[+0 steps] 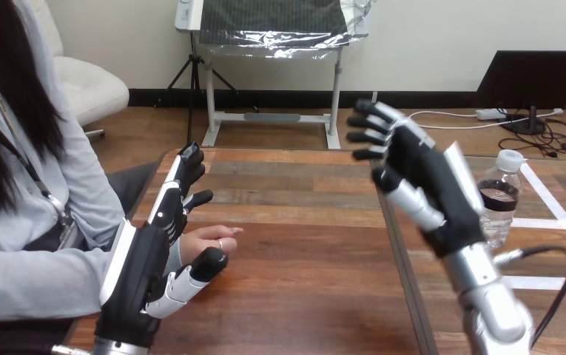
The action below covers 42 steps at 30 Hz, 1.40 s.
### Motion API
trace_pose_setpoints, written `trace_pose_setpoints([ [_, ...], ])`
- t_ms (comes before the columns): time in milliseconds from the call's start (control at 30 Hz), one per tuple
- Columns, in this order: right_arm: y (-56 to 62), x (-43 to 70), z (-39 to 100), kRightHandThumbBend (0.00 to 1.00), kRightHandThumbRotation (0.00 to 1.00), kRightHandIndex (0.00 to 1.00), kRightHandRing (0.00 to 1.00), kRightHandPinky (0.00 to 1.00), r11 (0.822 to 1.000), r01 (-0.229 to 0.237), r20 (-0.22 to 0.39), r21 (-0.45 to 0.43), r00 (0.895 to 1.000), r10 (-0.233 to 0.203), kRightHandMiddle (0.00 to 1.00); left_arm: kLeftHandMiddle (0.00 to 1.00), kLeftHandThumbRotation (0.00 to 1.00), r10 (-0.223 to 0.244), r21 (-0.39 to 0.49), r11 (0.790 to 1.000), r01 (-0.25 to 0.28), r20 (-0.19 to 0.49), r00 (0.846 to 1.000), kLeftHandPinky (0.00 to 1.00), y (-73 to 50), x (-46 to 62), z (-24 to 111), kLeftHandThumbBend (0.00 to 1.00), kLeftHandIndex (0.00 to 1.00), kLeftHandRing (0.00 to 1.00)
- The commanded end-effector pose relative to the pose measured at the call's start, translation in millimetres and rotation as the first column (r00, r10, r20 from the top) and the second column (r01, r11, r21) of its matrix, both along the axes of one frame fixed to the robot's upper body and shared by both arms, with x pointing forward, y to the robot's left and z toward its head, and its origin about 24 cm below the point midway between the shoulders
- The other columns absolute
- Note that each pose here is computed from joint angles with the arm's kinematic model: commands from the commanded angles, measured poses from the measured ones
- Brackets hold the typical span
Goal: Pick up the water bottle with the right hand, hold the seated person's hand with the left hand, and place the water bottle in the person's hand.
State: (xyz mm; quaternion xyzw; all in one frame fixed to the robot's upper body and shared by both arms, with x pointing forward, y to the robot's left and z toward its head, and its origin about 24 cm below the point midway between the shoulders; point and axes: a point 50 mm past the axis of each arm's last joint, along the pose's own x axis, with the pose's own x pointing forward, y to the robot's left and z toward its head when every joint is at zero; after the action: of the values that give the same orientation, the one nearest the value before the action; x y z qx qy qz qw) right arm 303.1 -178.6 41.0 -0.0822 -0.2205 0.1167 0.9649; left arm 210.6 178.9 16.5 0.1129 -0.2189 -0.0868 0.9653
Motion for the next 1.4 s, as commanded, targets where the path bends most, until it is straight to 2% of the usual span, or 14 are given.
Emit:
trace_pose_setpoints([
  [0, -16.6, 30.3, 56.4, 1.0, 0.76, 0.85, 0.77, 0.66, 0.997, 0.076, 0.179, 0.004, 0.981, -0.075, 0.8, 1.0, 0.87, 0.002, 0.008, 1.0, -0.003, 0.093, 0.996, 0.85, 0.9, 11.8, 18.5, 1.0, 0.98, 0.96],
  [167, -24.1, 35.4, 66.5, 1.0, 0.76, 0.87, 0.79, 0.69, 0.995, 0.096, 0.194, -0.002, 0.977, -0.094, 0.82, 1.0, 0.87, 0.003, 0.005, 1.0, -0.003, 0.099, 0.995, 0.86, 1.1, 11.3, 18.2, 1.0, 0.98, 0.96],
  [300, -32.0, 40.1, 75.6, 1.0, 0.76, 0.87, 0.81, 0.71, 0.989, 0.144, 0.206, -0.013, 0.969, -0.138, 0.82, 1.0, 0.87, 0.005, -0.001, 1.0, -0.005, 0.096, 0.995, 0.86, 1.4, 10.7, 17.7, 1.0, 0.98, 0.96],
  [600, -44.7, 46.7, 92.7, 1.0, 0.72, 0.88, 0.83, 0.75, 0.981, 0.19, 0.232, -0.029, 0.956, -0.179, 0.83, 1.0, 0.87, 0.012, -0.002, 1.0, -0.012, 0.093, 0.996, 0.87, 2.7, 9.3, 16.8, 1.0, 0.98, 0.96],
  [867, -54.7, 52.6, 105.0, 1.0, 0.68, 0.88, 0.85, 0.78, 0.971, 0.239, 0.232, -0.029, 0.946, -0.226, 0.83, 1.0, 0.86, 0.018, -0.011, 1.0, -0.017, 0.091, 0.996, 0.88, 2.9, 7.9, 16.2, 1.0, 0.98, 0.96],
  [1067, -62.1, 57.0, 113.1, 1.0, 0.65, 0.87, 0.86, 0.8, 0.957, 0.289, 0.226, -0.029, 0.934, -0.276, 0.83, 1.0, 0.86, 0.024, -0.009, 1.0, -0.023, 0.093, 0.995, 0.88, 3.5, 7.3, 16.1, 1.0, 0.99, 0.96],
  [1367, -73.1, 63.7, 119.5, 1.0, 0.64, 0.87, 0.87, 0.83, 0.925, 0.378, 0.185, -0.047, 0.913, -0.363, 0.83, 1.0, 0.85, 0.024, -0.016, 1.0, -0.023, 0.097, 0.995, 0.88, 3.1, 6.6, 16.7, 1.0, 0.98, 0.96],
])
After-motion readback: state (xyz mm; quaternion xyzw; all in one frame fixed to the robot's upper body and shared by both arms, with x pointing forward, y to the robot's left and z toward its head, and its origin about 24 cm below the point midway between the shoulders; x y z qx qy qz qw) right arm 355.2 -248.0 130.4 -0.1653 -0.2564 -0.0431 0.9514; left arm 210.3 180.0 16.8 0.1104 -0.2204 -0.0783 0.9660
